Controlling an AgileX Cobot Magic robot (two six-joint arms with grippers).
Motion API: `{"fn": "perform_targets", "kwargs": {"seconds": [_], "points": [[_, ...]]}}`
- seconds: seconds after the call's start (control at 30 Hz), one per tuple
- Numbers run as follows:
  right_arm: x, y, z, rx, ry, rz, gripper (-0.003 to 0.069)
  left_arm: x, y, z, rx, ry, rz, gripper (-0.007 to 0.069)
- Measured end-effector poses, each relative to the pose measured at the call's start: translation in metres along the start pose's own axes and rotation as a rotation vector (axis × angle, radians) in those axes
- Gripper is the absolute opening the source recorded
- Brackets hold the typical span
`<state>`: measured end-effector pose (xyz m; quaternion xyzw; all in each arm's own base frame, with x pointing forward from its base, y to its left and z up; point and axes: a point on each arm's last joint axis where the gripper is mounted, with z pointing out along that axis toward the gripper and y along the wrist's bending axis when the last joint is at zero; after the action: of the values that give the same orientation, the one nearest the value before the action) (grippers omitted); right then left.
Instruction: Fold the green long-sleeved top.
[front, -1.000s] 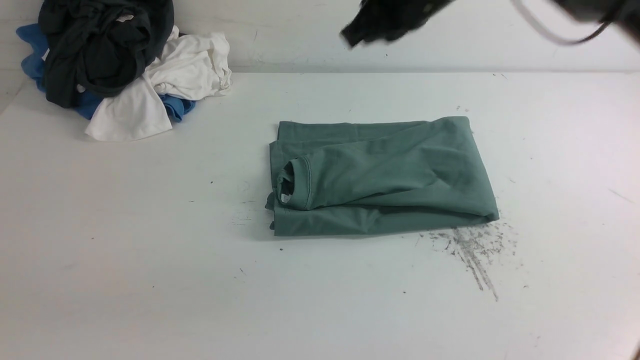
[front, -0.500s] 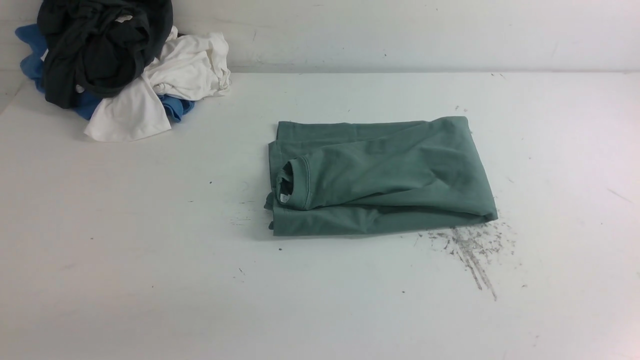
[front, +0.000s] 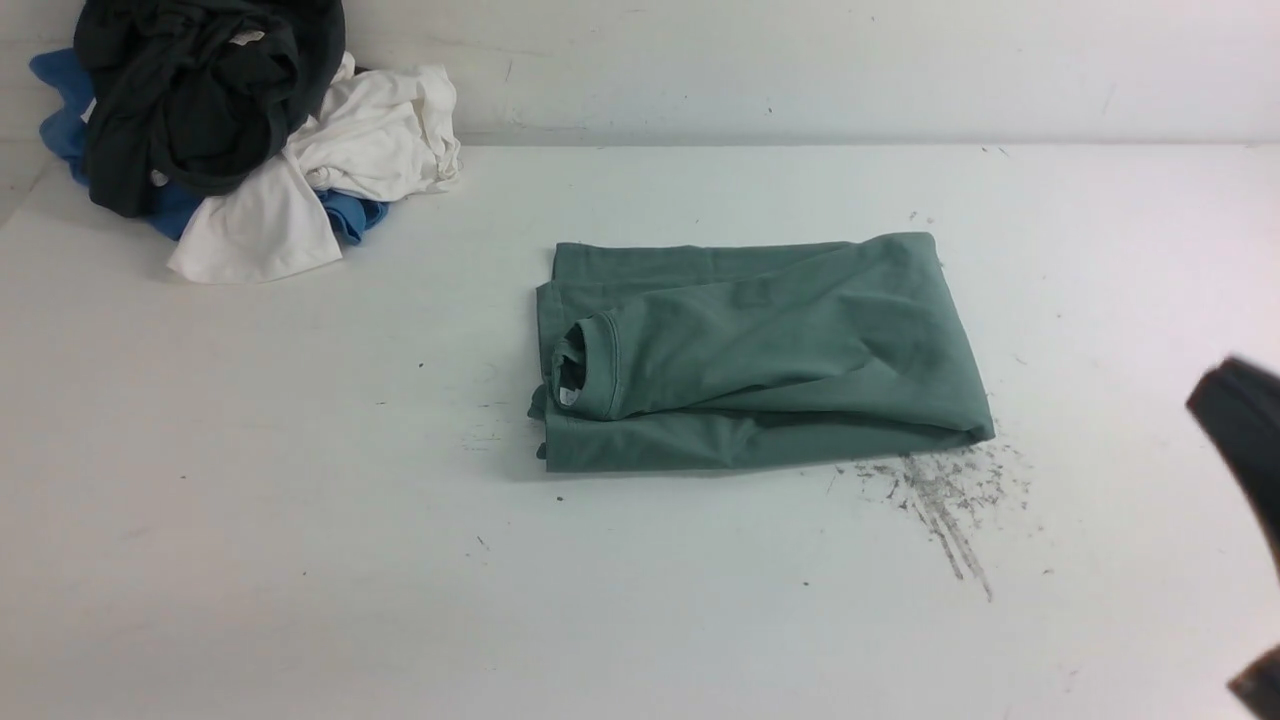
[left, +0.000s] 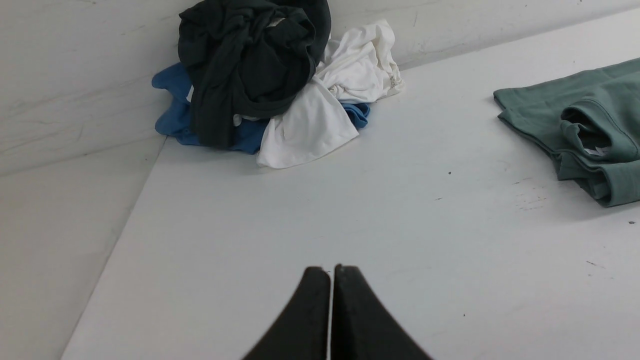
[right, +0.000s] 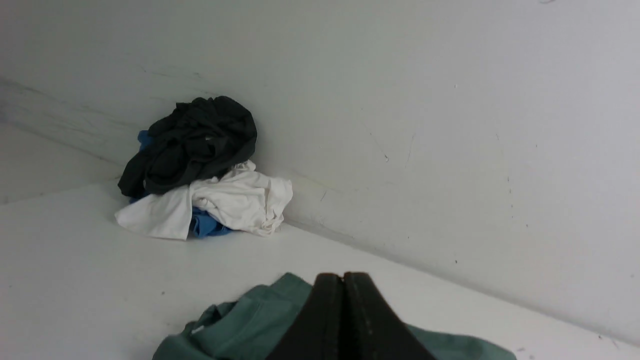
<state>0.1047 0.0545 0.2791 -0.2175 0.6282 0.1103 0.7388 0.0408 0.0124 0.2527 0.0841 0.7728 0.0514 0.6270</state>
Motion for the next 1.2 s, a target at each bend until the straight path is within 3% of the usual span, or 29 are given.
{"fn": "perform_targets", "kwargs": {"seconds": [0.3, 0.6, 0.97, 1.2], "points": [[0.074, 0.014, -0.026, -0.036, 0.189, 0.002, -0.001, 0.0, 0.0, 0.0, 0.0, 0.0, 0.0, -0.0007], [0.094, 0.016, -0.039, -0.054, 0.397, 0.002, -0.001, 0.0, 0.0, 0.0, 0.0, -0.002, -0.001, -0.0007], [0.087, -0.008, -0.077, 0.393, 0.316, 0.041, -0.001, 0.0, 0.0, 0.0, 0.0, -0.003, 0.0, -0.0007], [0.092, -0.01, -0.081, 0.495, 0.363, 0.142, -0.001, 0.0, 0.0, 0.0, 0.0, -0.003, -0.001, -0.0007]]}}
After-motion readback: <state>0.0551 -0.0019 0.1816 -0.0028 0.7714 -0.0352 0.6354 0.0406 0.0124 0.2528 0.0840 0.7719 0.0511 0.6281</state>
